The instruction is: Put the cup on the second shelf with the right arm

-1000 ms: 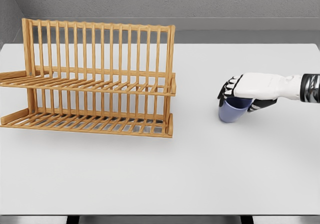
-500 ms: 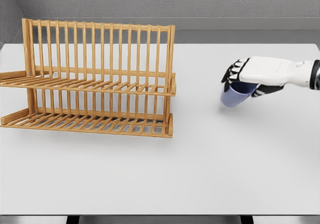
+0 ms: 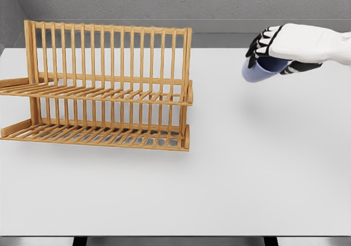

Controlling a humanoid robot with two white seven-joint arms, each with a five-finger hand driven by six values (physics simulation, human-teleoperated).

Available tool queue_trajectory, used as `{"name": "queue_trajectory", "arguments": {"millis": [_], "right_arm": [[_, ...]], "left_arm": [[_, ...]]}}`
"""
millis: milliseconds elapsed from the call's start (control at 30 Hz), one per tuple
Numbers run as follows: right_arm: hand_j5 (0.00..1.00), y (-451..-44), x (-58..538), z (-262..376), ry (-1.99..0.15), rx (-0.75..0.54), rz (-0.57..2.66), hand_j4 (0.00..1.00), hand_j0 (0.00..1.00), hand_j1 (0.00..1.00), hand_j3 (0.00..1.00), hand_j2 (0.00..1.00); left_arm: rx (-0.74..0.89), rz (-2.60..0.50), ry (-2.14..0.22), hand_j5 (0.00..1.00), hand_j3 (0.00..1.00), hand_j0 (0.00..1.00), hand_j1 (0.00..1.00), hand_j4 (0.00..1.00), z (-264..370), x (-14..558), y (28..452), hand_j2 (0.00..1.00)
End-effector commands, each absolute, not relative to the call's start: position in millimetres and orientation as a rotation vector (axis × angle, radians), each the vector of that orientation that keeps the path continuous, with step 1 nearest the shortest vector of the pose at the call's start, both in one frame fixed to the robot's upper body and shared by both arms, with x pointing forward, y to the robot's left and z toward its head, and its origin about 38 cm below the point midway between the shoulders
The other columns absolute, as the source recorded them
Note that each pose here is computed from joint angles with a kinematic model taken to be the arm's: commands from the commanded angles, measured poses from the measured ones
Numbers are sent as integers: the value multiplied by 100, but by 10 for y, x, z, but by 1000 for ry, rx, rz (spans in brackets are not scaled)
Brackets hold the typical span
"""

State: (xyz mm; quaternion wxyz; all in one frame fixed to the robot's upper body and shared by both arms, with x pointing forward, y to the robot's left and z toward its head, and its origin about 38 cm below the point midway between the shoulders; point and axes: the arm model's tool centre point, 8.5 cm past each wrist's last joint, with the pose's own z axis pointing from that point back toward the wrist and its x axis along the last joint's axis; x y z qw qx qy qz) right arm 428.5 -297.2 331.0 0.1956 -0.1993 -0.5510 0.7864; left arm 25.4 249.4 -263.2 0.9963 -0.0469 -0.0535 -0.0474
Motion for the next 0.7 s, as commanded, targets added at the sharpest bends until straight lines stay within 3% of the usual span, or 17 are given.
{"name": "queue_trajectory", "arguments": {"millis": [0,667], "right_arm": [[62,-2861,4208,3382,-1584,-558,2229,62,62,62,62,62],[62,-1999,4046,3500,-1810,-444,2357,62,62,62,62,62]], "left_arm": [[-94,-95,-107,100,100,100,100,100,-2632,254,2494,100],[-94,-95,-107,100,100,100,100,100,-2632,254,2494,100]]}}
